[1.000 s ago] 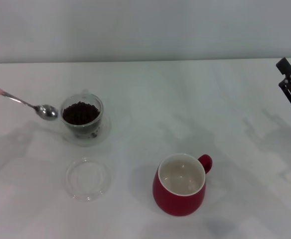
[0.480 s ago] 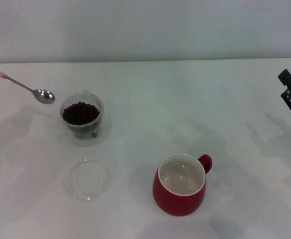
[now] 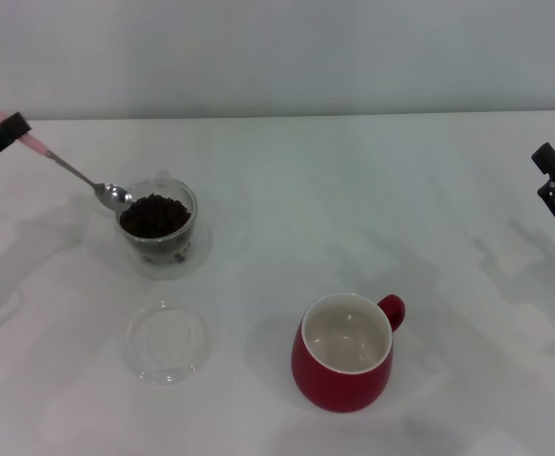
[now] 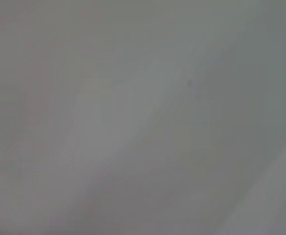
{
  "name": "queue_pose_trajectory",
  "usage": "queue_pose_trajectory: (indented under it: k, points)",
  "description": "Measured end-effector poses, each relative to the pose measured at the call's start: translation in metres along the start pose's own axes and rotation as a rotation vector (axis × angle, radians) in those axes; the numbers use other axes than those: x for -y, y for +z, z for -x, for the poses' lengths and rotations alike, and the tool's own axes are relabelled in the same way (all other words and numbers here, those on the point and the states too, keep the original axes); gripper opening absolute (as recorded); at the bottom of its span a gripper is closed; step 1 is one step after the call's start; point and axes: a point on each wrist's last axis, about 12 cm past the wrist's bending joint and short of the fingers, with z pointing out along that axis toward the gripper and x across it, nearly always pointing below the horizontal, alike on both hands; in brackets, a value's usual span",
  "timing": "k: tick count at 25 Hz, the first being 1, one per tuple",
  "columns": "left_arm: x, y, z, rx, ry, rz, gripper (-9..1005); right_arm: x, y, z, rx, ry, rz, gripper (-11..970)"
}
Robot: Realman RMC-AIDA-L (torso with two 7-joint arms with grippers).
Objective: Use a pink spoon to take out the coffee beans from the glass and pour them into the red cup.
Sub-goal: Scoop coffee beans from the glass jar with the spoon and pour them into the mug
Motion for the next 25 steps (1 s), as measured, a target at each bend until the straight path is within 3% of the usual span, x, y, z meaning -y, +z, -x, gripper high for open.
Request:
queue_pose_trajectory:
  k: [14, 25]
  points:
    - [0.012, 0.046, -0.016, -0.096, 0.115, 0.036, 129, 0.001, 0.005, -0.006, -0.042, 0.005, -0.005, 597]
    - [0.009, 0.049, -0.028, -0.096, 0.071, 0.091, 129, 0.002, 0.014, -0.010, -0.067, 0.003, -0.005, 596]
